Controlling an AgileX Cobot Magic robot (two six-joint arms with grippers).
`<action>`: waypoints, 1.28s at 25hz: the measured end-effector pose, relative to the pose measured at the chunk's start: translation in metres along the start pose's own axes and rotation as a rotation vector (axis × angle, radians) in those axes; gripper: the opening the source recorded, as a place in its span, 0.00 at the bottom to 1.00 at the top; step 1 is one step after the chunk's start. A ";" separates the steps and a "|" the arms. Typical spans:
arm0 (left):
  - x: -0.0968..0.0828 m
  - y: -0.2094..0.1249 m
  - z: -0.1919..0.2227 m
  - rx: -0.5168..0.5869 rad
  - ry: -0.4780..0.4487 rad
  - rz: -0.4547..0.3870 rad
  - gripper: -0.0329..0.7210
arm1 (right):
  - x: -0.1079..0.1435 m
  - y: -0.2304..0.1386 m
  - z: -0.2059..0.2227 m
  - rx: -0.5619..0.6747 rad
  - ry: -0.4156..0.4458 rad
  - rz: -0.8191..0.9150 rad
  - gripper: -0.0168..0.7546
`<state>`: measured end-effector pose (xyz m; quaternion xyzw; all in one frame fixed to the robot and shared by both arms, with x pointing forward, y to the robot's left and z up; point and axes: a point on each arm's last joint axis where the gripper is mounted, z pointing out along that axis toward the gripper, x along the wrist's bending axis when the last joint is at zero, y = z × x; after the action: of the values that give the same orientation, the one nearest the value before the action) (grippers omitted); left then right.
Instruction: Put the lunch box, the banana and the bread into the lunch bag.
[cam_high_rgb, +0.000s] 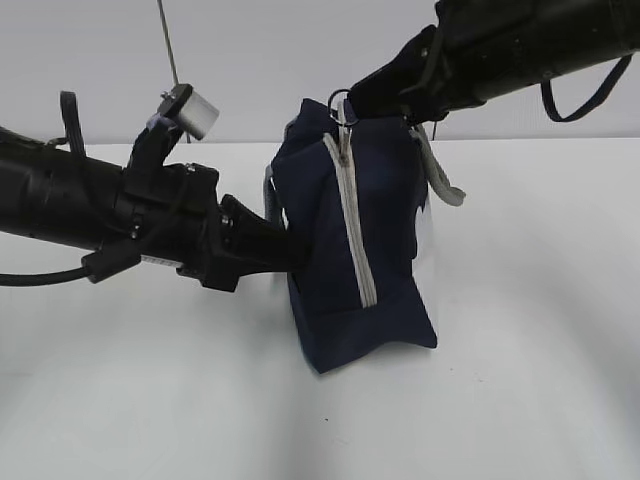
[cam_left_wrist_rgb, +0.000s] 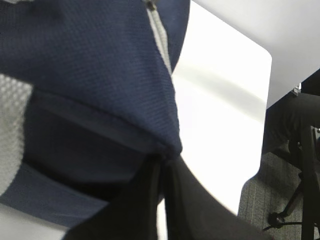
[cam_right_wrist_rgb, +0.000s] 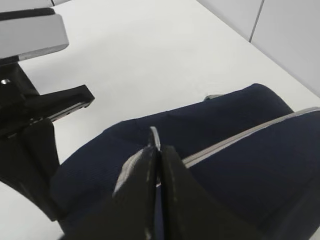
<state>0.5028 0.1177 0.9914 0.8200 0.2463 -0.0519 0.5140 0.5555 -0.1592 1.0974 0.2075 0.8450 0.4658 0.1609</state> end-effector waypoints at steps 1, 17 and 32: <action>0.000 0.000 0.000 0.005 -0.002 0.002 0.05 | -0.001 0.000 0.001 0.004 -0.001 -0.004 0.00; -0.005 -0.006 -0.001 0.072 -0.060 0.028 0.05 | -0.019 0.004 0.008 -0.010 -0.118 -0.015 0.00; -0.010 -0.010 -0.002 0.121 -0.113 0.000 0.05 | -0.052 0.008 0.045 0.005 -0.112 -0.026 0.00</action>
<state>0.4894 0.1196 0.9872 0.8454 0.2132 -0.1129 0.4766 0.6224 -0.1488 1.0855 0.2224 0.8385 0.4494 0.2133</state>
